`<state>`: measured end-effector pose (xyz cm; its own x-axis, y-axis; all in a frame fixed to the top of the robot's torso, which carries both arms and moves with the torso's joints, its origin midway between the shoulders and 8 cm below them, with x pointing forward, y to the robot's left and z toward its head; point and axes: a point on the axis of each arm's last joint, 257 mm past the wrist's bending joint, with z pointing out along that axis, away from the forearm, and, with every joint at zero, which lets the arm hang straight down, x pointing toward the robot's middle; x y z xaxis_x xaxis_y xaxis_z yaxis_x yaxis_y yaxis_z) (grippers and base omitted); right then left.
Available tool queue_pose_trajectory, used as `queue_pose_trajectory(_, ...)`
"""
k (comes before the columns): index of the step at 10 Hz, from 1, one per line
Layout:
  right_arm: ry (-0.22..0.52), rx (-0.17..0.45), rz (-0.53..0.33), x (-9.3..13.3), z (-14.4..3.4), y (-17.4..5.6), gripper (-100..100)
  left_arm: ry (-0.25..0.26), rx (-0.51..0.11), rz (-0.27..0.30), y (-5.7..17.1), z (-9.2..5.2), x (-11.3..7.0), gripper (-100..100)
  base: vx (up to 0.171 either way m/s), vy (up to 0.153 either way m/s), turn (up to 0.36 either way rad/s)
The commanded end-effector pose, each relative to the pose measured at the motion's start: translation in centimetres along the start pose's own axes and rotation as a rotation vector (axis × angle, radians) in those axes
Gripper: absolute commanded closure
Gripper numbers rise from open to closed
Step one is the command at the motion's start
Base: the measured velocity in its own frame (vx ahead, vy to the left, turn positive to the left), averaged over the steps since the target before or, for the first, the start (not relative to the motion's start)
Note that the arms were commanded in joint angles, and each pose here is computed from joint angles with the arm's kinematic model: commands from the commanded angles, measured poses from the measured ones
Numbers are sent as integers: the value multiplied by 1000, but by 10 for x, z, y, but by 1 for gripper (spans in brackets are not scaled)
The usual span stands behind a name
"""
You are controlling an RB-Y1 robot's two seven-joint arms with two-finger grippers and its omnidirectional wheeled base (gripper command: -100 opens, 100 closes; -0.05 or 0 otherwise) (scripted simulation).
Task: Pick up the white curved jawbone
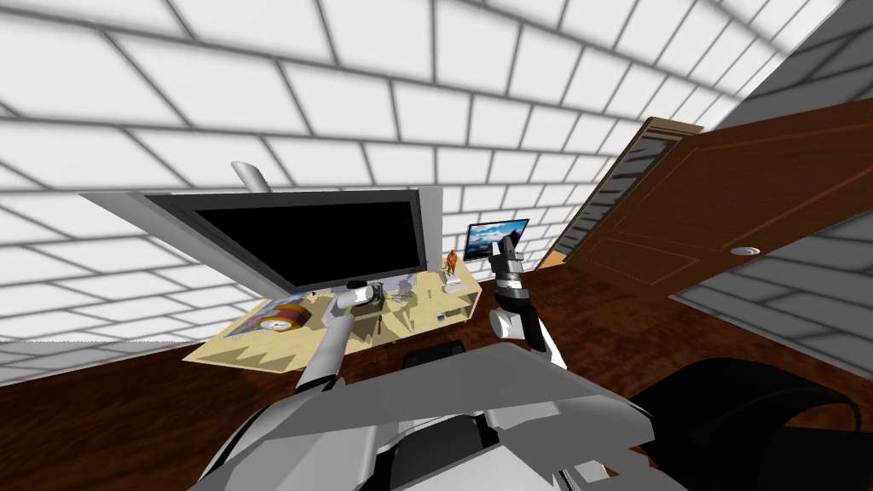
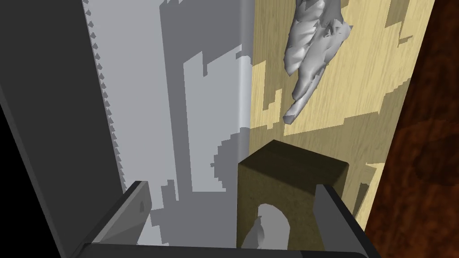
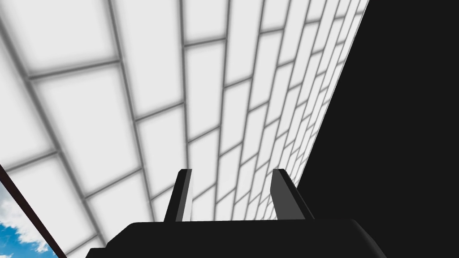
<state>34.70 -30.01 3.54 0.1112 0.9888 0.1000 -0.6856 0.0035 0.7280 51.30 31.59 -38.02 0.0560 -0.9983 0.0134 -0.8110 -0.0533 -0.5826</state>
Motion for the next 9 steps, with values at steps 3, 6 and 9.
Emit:
queue_pose_trajectory(3,0,0,0,0,0,0,0,21,-113,-15,26,12,19,-100,41,40,-67)
queue_pose_trajectory(6,0,0,0,0,0,0,0,41,-225,-25,51,18,43,-100,46,45,-75)
queue_pose_trajectory(9,0,0,0,0,0,0,0,52,-326,-27,75,21,65,-100,54,40,-88)
